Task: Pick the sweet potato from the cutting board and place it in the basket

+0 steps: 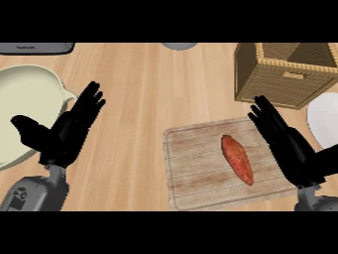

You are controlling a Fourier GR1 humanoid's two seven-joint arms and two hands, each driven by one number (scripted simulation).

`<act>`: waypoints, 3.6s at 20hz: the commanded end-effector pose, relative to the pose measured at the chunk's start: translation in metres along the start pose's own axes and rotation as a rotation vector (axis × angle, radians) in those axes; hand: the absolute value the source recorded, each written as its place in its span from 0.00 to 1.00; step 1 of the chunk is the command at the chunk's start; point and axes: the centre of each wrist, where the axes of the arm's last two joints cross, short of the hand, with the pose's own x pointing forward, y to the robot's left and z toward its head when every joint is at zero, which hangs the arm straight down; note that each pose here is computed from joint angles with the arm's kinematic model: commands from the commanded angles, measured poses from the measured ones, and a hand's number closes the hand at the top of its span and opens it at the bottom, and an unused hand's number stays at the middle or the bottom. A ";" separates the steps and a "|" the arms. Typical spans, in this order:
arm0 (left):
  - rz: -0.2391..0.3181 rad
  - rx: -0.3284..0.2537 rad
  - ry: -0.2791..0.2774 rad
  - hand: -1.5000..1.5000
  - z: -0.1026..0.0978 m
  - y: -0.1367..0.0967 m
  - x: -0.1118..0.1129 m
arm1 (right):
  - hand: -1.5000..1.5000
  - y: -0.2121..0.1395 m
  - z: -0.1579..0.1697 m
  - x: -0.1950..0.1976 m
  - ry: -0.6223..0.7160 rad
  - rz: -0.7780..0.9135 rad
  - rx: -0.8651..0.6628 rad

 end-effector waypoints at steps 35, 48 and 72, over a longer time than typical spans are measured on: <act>-0.125 0.231 0.487 0.50 0.081 0.074 -0.109 | 0.00 -0.008 -0.020 0.290 -0.177 1.358 0.881; -0.119 0.222 0.483 0.50 0.076 0.070 -0.110 | 0.00 -0.022 -0.032 0.295 -0.128 1.405 0.940; -0.124 0.218 0.477 0.50 0.086 0.062 -0.112 | 0.00 0.011 -0.055 0.130 -0.082 1.404 0.986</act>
